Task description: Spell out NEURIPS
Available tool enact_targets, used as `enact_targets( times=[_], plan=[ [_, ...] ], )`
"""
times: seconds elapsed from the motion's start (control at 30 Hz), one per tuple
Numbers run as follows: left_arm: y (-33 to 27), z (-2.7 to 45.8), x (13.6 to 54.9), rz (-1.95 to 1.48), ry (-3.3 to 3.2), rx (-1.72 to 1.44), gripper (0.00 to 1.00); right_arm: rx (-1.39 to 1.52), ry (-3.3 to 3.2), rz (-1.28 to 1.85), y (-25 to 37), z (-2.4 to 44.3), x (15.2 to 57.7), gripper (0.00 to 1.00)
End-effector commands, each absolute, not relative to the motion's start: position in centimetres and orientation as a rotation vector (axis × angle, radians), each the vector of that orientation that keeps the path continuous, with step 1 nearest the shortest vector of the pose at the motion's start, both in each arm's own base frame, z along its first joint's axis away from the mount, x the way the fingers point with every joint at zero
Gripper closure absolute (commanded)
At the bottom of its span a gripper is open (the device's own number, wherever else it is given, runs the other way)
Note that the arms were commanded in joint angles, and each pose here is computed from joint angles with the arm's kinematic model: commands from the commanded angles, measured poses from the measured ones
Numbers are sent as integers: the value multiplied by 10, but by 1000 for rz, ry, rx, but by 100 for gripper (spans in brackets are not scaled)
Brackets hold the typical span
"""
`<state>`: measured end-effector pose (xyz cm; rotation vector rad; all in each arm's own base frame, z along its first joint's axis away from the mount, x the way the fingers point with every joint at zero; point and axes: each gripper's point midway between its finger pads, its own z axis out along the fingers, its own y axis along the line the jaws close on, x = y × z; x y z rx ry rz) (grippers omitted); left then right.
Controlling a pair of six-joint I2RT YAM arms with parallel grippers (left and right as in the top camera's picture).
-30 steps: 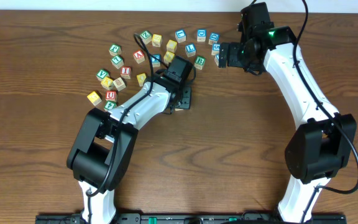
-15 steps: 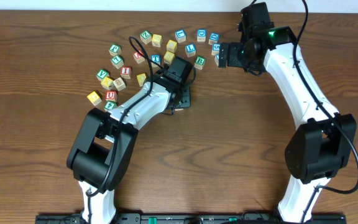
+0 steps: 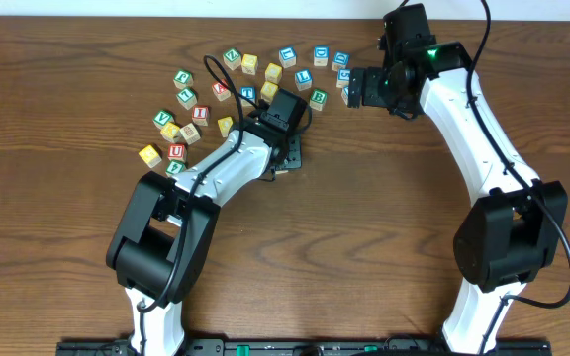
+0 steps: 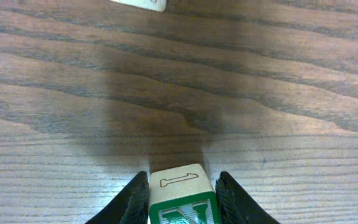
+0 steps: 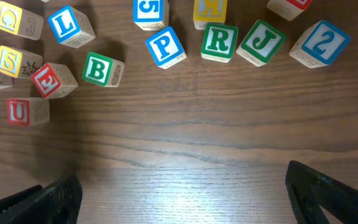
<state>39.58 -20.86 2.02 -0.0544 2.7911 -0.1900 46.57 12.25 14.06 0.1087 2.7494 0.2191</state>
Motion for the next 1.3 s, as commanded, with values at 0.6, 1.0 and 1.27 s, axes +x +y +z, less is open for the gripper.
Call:
enact_targets(
  times=[0.6,1.0,1.27],
  plan=[
    [-212,21,408,-175,2736,50,68,109,2738,206,125,143,469,1],
    [-215,21,406,-152,2728,177,69,109,2738,206,125,143,469,1],
    [-215,21,406,-151,2727,185,65,109,2738,206,125,143,469,1]
  ],
)
